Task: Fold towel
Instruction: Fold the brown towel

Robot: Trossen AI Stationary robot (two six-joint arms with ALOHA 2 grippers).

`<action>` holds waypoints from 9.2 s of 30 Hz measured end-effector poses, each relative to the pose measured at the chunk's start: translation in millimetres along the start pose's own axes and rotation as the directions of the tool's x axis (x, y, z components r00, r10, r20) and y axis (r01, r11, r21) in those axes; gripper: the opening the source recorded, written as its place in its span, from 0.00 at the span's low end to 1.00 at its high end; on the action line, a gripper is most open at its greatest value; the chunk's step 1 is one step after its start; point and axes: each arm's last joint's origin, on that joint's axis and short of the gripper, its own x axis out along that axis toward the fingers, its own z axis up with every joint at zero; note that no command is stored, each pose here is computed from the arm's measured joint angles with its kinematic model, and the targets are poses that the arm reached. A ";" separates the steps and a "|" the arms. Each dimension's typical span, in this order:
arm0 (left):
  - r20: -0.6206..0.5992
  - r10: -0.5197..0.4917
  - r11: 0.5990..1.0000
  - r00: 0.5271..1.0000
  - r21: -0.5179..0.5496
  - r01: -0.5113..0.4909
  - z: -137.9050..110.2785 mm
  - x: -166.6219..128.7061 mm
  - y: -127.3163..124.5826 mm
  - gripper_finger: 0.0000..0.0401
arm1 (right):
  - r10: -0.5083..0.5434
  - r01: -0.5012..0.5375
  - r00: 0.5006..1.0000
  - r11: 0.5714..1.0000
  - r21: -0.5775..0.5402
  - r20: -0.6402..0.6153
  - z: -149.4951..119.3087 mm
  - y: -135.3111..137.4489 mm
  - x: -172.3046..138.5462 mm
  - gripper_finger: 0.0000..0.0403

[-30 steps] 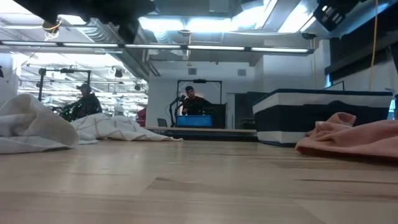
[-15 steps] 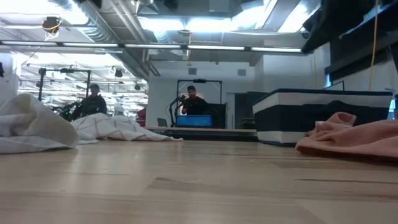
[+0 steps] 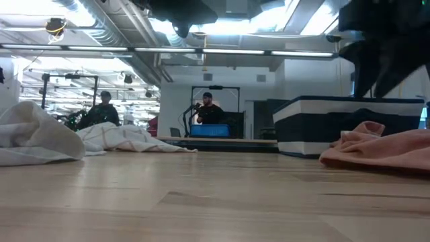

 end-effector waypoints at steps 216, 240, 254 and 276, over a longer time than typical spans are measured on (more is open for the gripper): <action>-0.212 0.298 0.950 0.931 -0.030 -0.311 130.3 -58.6 -39.1 0.00 | -0.274 0.245 0.757 0.961 0.130 0.594 192.8 -27.7 -95.9 0.31; -0.254 0.298 0.946 0.920 -0.048 -0.320 126.0 -58.8 -37.0 0.09 | -0.269 0.360 0.733 0.933 -0.021 0.624 201.3 -18.0 -89.5 0.04; -0.554 0.264 0.940 0.790 -0.035 -0.339 51.6 -40.4 -75.1 0.34 | -0.465 0.439 0.856 0.884 0.160 0.226 117.1 -13.5 -103.6 0.02; -0.693 0.007 0.971 0.721 -0.166 -0.169 -96.4 23.2 -148.0 0.32 | -0.518 0.459 0.851 0.815 0.354 0.087 48.0 1.3 23.7 0.01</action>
